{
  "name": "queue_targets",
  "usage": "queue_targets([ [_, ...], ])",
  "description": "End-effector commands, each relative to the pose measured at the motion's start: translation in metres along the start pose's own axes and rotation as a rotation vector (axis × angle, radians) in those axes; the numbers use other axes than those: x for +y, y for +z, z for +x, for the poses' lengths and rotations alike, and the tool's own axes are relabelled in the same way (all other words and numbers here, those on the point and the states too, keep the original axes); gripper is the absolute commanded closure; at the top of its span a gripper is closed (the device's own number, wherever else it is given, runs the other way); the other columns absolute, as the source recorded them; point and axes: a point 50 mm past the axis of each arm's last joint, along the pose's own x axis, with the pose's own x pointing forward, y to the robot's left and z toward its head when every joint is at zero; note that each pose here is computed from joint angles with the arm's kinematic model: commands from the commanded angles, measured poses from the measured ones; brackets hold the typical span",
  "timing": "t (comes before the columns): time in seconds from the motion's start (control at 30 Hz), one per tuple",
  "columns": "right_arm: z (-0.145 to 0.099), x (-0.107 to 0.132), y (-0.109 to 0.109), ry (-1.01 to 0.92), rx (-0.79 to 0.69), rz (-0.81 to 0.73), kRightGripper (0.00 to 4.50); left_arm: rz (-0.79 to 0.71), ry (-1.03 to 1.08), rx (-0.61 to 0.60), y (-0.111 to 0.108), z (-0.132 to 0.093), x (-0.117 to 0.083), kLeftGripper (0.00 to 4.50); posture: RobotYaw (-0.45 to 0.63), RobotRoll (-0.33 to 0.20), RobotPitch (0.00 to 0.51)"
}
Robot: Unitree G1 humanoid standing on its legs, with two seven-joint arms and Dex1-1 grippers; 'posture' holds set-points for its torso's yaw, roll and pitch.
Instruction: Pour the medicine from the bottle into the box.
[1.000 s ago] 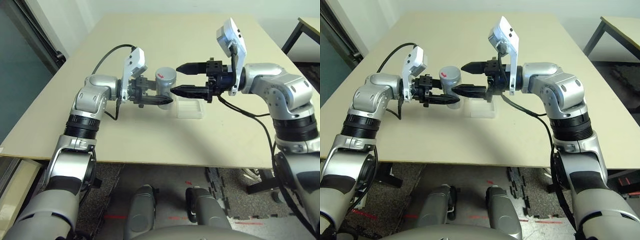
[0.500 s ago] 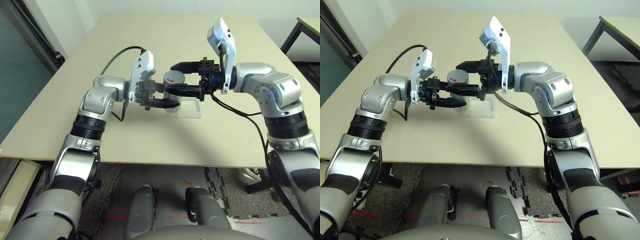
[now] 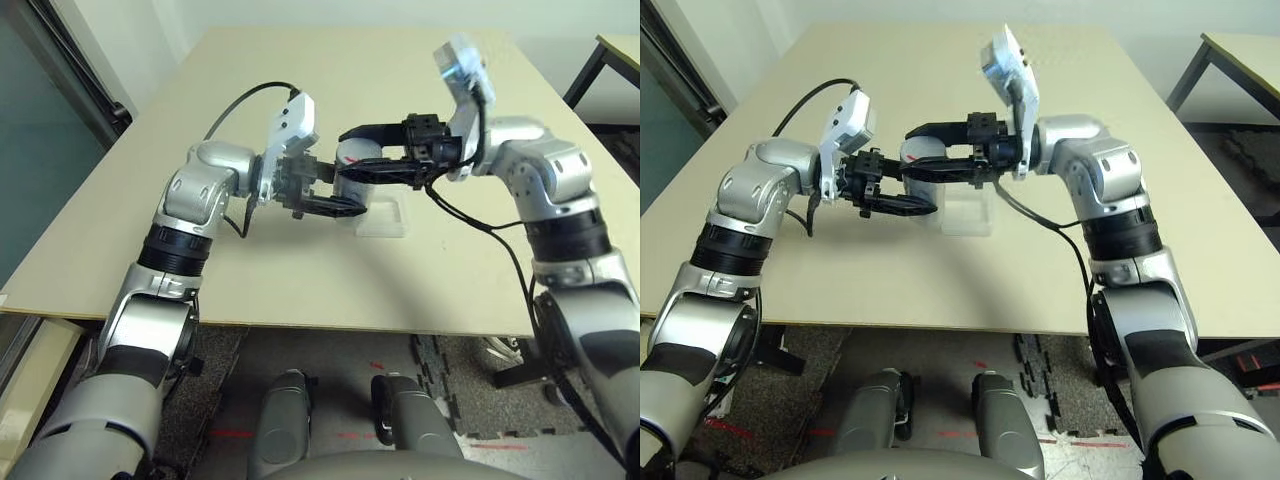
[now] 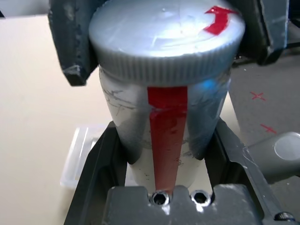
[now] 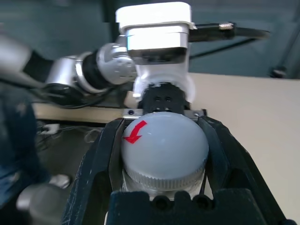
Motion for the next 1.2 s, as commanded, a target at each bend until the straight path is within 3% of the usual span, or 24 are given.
queue_targets([
  [0.03, 0.019, -0.008, 0.008, 0.167, -0.005, -0.059, 1.9, 0.036, -0.069, -0.017, 0.01, 0.012, -0.005, 2.04, 0.14, 0.0, 0.095],
  [0.27, 0.021, -0.025, 0.008, 0.128, 0.02, -0.083, 1.9, 0.043, -0.121, -0.024, 0.015, 0.02, -0.014, 2.04, 0.17, 0.0, 0.103],
  [0.63, 0.002, -0.033, 0.007, 0.037, 0.072, -0.069, 1.9, 0.031, -0.12, -0.025, 0.014, 0.021, -0.017, 2.04, 0.16, 0.0, 0.11],
  [0.83, -0.007, -0.022, 0.012, 0.07, 0.025, -0.07, 0.0, 0.022, -0.079, -0.034, 0.012, 0.018, -0.015, 2.04, 0.15, 0.0, 0.111],
  [1.2, -0.021, 0.021, 0.02, 0.009, -0.047, -0.025, 0.0, 0.002, 0.013, -0.048, 0.003, 0.009, -0.008, 2.04, 0.12, 0.0, 0.106],
])
